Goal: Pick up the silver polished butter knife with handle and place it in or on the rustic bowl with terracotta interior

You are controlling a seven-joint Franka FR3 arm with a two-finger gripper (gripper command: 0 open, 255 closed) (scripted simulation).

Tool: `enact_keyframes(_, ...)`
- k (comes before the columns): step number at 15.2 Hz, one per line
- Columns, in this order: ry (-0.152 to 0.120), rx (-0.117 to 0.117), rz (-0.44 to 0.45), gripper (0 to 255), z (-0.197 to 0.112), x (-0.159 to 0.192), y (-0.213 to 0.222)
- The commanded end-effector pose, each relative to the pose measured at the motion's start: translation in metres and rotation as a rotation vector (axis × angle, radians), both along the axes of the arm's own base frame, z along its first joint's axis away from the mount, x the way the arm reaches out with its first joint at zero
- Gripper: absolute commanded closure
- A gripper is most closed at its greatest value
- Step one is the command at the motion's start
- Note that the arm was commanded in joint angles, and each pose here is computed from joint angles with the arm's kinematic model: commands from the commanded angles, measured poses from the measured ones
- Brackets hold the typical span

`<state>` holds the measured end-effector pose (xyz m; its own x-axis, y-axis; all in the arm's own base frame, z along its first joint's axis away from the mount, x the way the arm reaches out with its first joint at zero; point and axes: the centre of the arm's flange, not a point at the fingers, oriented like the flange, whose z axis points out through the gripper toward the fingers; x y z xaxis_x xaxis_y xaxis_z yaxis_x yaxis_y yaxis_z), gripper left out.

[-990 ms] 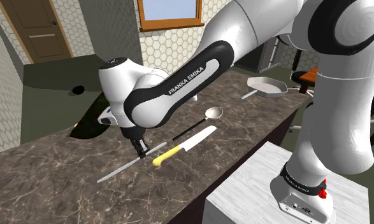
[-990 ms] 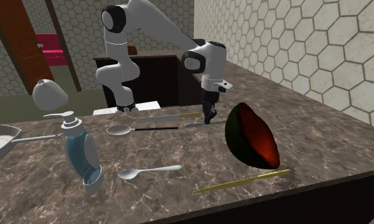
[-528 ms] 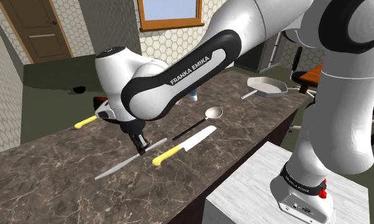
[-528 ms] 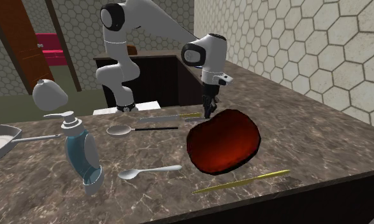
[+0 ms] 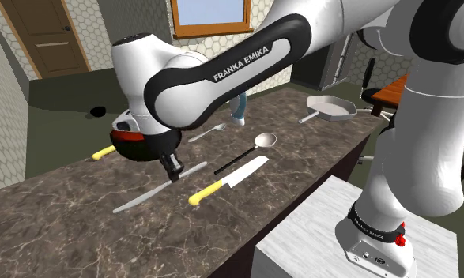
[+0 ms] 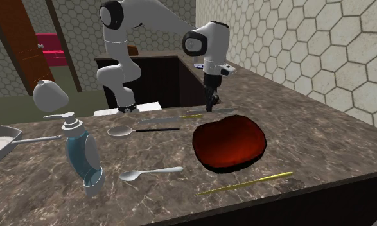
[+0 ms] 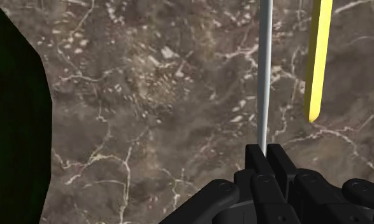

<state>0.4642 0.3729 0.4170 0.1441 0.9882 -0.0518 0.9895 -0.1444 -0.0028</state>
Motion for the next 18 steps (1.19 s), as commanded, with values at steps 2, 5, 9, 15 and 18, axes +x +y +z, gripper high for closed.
enact_keyframes(2, 0.0, 0.0, 0.0, 255, 0.015, 0.001, 0.001)
enact_keyframes(5, 0.0, 0.0, 0.0, 255, 0.031, 0.001, 0.001)
enact_keyframes(9, 0.0, 0.0, 0.0, 255, 0.052, 0.001, 0.001)
enact_keyframes(15, 0.0, 0.0, 0.0, 255, 0.084, 0.001, 0.001)
enact_keyframes(18, 0.0, 0.0, 0.0, 255, 0.1, 0.001, 0.001)
